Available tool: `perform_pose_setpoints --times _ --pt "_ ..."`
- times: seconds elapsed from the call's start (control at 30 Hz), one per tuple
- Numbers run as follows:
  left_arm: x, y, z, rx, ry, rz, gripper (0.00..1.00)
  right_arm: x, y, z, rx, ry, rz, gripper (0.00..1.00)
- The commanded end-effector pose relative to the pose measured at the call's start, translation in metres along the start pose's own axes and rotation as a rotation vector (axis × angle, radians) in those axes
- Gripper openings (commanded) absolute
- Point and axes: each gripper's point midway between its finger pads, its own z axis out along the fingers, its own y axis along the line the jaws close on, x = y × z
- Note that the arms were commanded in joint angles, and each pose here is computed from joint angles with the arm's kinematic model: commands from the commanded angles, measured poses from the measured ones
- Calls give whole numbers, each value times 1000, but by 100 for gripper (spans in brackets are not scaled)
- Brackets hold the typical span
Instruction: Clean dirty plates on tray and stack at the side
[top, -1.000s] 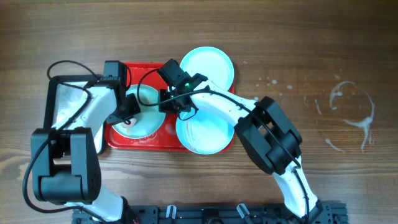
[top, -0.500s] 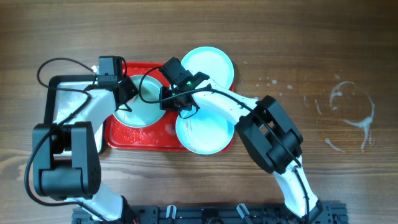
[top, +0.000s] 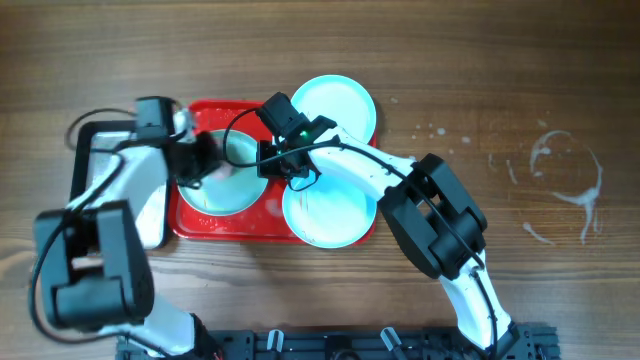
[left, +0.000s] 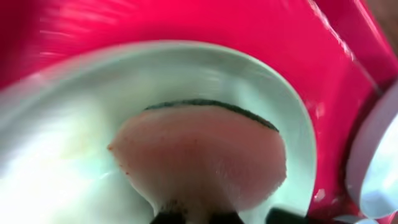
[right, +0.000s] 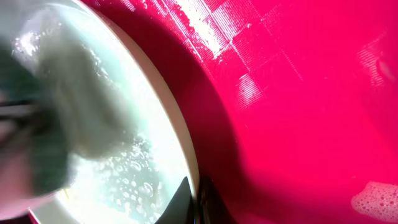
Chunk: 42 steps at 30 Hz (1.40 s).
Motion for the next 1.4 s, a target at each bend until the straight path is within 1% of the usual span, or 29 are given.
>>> perform_pose_setpoints --times 0.0,0.1,0.13,0.2,0.3,0.5,0.6,0.67,0.87,0.97,1.13,1.2,1.37 --pt "-31 15 -61 -57 -159 -65 4 16 -21 20 46 58 -9 4" --pt "-38 15 -105 -51 -243 -87 4 9 -18 11 30 46 -39 4" --pt "-38 15 -111 -48 -258 -88 4 5 -16 6 24 35 -46 4" --pt "-38 11 -131 -38 -301 -85 4 -10 -13 -21 23 -15 -66 4" --pt "-33 9 -140 -35 -308 -82 4 -30 -20 -69 115 -129 -80 4" --pt "-17 16 -132 -62 -233 -108 4 -59 -38 -200 374 -470 -95 4" --pt "-12 18 -130 -70 -212 -117 4 -73 -53 -265 529 -677 -66 4" --pt "-11 18 -130 -71 -207 -118 4 -79 -65 -289 632 -766 -50 4" --pt "-5 20 -128 -79 -186 -126 4 -86 -89 -321 893 -890 -65 4" --pt "-5 20 -128 -81 -183 -127 4 -88 -92 -323 946 -913 -67 4" --pt "-5 20 -128 -81 -183 -127 4 -91 -93 -311 968 -898 -86 4" --pt "-5 20 -128 -81 -182 -128 4 -95 -93 -308 1000 -895 -124 4" --pt "-4 21 -127 -82 -180 -128 4 -104 -83 -290 1135 -856 -298 4"
